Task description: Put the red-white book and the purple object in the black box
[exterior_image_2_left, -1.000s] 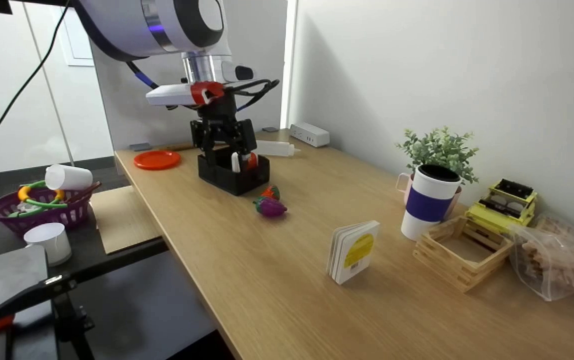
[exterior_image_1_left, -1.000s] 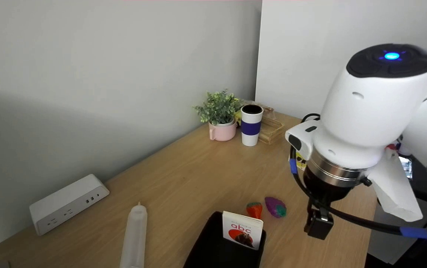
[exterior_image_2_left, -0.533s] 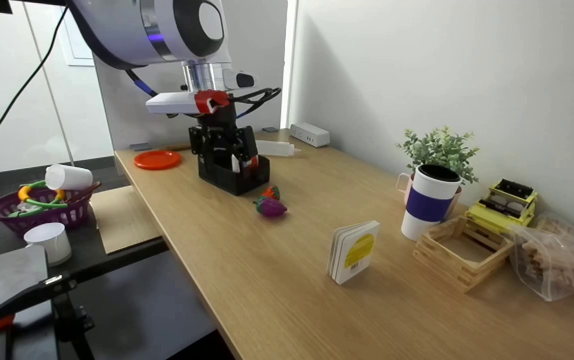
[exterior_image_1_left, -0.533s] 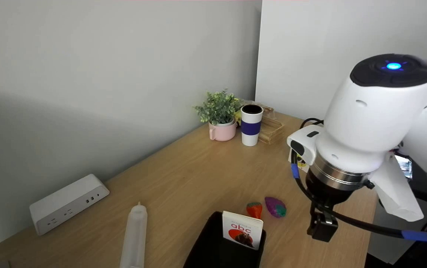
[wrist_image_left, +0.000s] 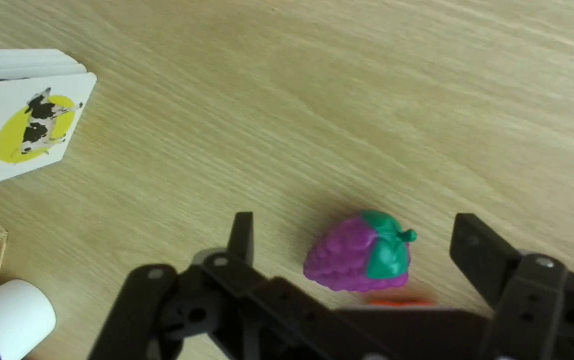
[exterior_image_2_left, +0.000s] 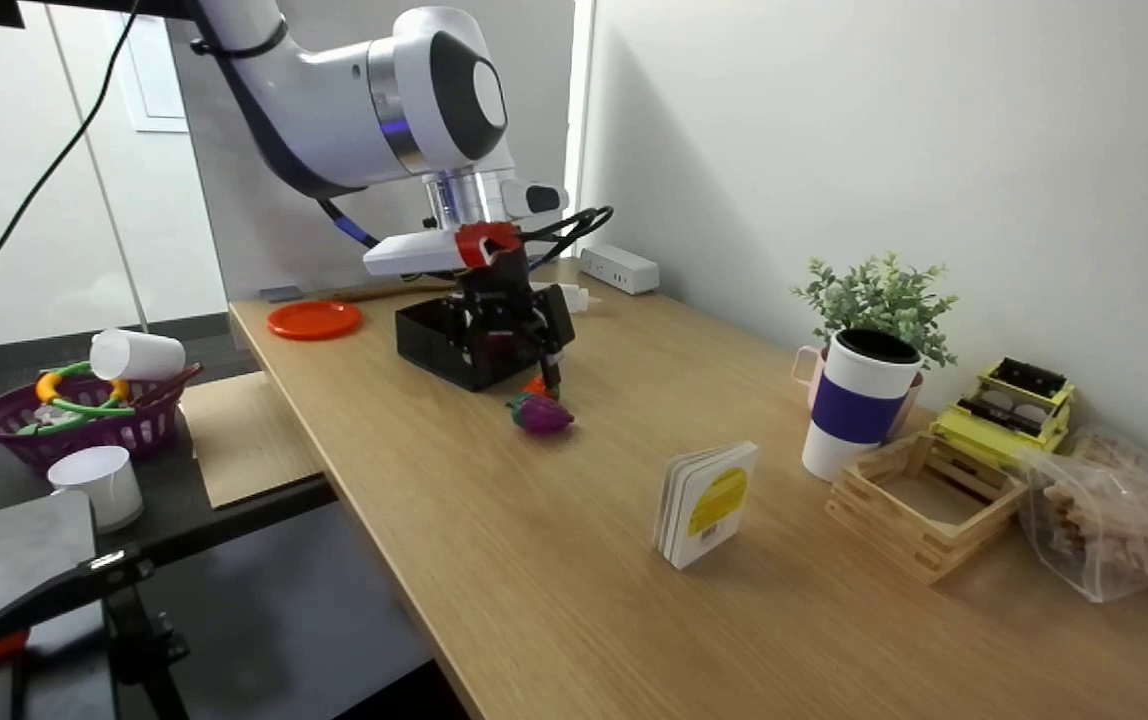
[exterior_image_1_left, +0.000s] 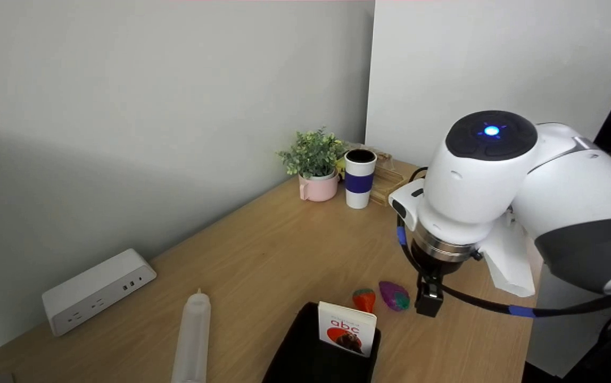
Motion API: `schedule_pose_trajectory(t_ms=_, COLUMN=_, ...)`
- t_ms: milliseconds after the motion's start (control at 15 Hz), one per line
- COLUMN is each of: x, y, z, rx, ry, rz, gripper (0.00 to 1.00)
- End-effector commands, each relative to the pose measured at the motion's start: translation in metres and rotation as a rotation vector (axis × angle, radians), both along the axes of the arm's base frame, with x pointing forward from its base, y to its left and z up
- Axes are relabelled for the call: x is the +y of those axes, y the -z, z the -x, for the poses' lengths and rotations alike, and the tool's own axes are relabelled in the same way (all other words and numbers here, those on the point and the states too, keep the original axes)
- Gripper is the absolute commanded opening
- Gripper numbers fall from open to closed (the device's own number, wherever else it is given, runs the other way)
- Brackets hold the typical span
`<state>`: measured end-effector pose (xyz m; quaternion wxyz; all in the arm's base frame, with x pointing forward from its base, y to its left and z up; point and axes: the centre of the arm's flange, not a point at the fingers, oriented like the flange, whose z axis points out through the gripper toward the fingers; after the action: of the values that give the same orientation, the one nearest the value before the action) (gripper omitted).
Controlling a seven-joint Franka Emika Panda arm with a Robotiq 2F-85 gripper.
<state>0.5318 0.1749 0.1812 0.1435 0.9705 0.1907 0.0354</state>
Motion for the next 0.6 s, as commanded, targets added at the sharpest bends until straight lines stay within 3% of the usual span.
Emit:
schedule_pose_trajectory(t_ms=0, x=-0.0023, y=0.013, z=-0.019, rx=0.012, ry=-0.046, rz=-0.013, gripper=1.0)
schedule_pose_trajectory(t_ms=267, x=-0.0023, y=0.0173, z=-0.0242, rx=0.054, ry=-0.244, rz=-0.157, gripper=1.0)
schedule_pose_trajectory(t_ms=533, x=-0.0017, y=0.0217, z=-0.023, rx=0.132, ry=-0.412, rz=-0.187, gripper=1.0)
